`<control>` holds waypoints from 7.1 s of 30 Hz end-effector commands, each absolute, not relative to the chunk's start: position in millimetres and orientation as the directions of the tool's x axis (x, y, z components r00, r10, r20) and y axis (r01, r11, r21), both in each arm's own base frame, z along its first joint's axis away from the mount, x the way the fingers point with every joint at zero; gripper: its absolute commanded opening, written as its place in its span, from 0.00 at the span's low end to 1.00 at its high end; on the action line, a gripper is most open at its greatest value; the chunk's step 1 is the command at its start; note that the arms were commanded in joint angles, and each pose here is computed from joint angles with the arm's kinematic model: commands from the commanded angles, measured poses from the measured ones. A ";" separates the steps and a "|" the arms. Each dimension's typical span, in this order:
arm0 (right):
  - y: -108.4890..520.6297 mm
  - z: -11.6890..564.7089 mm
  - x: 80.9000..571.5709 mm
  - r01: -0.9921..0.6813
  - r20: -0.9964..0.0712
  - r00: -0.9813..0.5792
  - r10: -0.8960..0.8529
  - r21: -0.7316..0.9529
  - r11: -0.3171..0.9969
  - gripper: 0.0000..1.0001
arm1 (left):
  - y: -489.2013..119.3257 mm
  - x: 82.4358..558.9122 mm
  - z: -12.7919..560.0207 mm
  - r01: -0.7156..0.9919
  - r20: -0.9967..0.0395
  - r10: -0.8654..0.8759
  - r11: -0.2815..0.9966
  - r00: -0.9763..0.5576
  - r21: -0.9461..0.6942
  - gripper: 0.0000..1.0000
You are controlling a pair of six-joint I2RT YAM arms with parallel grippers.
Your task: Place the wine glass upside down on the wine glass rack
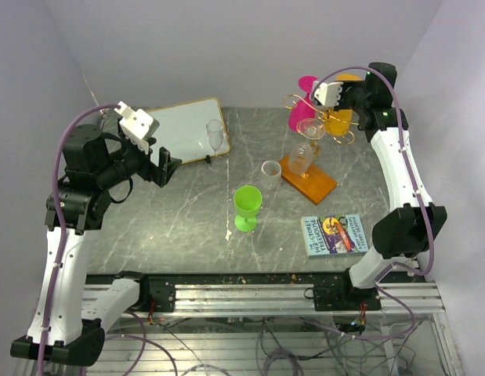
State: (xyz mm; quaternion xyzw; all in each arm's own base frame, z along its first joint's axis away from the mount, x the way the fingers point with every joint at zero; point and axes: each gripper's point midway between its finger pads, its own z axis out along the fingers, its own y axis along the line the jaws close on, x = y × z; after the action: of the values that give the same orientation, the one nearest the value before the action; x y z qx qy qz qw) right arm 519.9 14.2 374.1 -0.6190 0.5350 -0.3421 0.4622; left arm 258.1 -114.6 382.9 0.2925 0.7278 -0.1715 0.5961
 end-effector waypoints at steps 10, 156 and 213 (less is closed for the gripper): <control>16.7 367.7 510.5 -0.371 -0.132 0.189 -0.973 -0.927 0.054 0.02 | -115.5 256.2 385.4 0.642 -0.971 0.217 0.760 -0.104 0.101 0.96; 35.9 421.7 350.7 -0.519 -0.899 0.022 -0.438 -0.385 0.763 0.85 | -306.5 279.1 187.5 0.955 -0.663 0.744 0.249 -0.084 0.159 0.07; 228.2 435.8 303.1 -0.915 -0.963 -0.256 0.087 0.270 0.300 0.65 | -174.2 278.3 508.0 0.765 -0.993 -0.115 0.641 0.014 -0.064 0.07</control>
State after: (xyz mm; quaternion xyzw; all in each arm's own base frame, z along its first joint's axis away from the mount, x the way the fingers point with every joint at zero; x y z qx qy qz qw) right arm 302.0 207.2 434.9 -0.3473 0.6227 0.4492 0.5383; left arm 266.7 -181.4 474.1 0.2894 0.6461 -0.3477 0.6147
